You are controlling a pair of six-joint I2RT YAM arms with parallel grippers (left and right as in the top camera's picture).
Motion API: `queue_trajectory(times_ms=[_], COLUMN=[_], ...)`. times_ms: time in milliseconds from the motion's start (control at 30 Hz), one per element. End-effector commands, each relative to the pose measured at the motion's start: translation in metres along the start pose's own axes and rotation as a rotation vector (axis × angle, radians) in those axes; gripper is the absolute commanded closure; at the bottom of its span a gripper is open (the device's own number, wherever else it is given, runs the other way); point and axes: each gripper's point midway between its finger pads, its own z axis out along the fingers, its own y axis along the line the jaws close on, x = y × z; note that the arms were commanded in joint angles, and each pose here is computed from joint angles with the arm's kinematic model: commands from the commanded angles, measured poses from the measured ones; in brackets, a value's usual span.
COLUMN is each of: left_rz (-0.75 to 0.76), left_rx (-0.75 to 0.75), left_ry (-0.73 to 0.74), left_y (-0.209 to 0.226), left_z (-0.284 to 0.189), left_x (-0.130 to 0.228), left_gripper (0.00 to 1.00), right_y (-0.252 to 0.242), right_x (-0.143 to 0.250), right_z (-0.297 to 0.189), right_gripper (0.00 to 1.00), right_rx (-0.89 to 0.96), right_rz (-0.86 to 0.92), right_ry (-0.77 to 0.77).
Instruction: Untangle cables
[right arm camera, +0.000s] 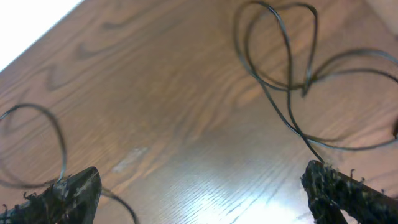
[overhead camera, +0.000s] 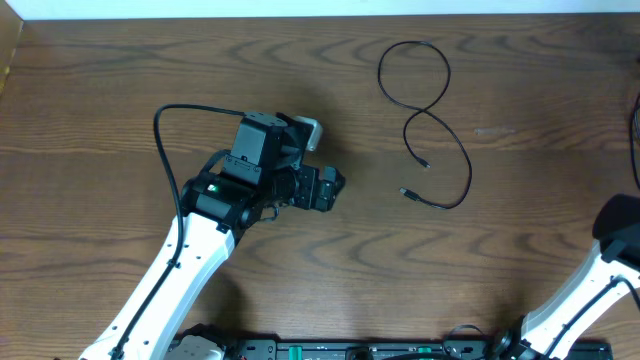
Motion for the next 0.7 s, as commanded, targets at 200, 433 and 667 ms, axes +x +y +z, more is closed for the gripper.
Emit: queue_trajectory(times_ms=[200,433,667], left_rz=[-0.022,-0.033,-0.142], left_rx=[-0.259,-0.349,-0.402], left_ry=[-0.178,-0.266,-0.271], left_y=[0.034,0.048,0.078], left_z=[-0.042,-0.069,-0.081], left_x=[-0.020,-0.029,-0.026], left_gripper=[0.04,0.04,0.04], right_y=[0.083,0.136,0.168], right_x=[0.024,0.043,0.061], right_z=[-0.037,-0.051,-0.073], right_gripper=[0.01,0.01,0.01], right_rx=[-0.030,0.005,0.007], right_rz=[-0.261,-0.400,-0.466], right_ry=[-0.053,-0.108,-0.159])
